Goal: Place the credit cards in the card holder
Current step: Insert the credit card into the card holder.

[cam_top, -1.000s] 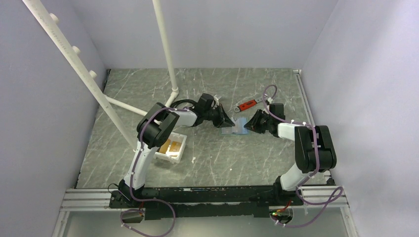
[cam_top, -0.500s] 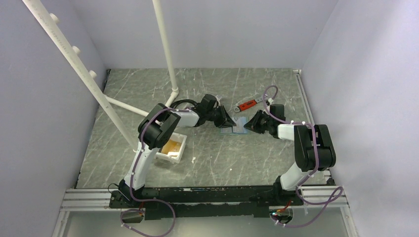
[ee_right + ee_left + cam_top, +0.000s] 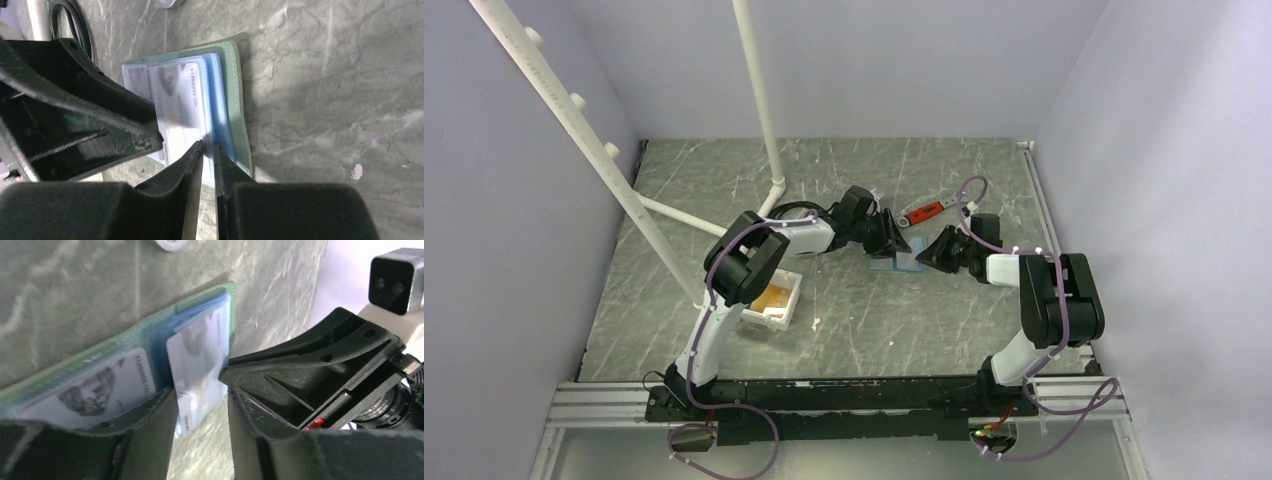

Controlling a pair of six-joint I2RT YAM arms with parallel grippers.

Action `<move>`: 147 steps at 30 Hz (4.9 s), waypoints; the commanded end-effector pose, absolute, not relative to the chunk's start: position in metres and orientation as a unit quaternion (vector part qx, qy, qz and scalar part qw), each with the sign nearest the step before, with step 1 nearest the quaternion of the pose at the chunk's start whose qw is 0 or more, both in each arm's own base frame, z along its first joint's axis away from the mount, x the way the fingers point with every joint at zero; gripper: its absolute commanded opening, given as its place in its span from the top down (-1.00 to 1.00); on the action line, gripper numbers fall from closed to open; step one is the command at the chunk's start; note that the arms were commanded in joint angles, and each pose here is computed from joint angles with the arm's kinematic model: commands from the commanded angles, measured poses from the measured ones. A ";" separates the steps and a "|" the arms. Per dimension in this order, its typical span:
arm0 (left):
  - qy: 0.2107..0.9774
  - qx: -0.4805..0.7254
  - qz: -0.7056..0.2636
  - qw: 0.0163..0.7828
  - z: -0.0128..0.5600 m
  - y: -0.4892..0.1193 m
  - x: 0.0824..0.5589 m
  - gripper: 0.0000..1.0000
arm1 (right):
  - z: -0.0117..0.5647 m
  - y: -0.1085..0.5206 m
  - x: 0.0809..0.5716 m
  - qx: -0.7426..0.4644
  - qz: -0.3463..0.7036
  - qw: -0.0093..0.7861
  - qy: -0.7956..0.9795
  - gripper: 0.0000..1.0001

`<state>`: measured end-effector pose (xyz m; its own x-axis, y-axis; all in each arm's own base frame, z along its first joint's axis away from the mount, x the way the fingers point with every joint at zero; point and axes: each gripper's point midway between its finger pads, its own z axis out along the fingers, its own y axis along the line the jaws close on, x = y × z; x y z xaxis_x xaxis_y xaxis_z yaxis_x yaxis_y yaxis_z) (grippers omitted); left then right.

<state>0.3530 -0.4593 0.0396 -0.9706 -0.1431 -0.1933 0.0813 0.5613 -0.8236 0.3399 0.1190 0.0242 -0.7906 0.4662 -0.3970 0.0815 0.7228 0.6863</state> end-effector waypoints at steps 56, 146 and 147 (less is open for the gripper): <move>0.915 0.057 -0.385 0.110 0.022 -0.428 0.332 0.67 | 0.036 0.122 0.329 0.136 0.367 0.279 0.877 0.40; 0.913 0.064 -0.328 0.235 0.212 -0.256 0.257 -0.35 | 0.063 0.202 0.337 0.017 0.415 0.266 0.870 0.06; 0.917 0.064 -0.312 0.239 0.214 -0.246 0.255 -0.36 | 0.058 0.200 0.334 0.023 0.413 0.263 0.872 0.07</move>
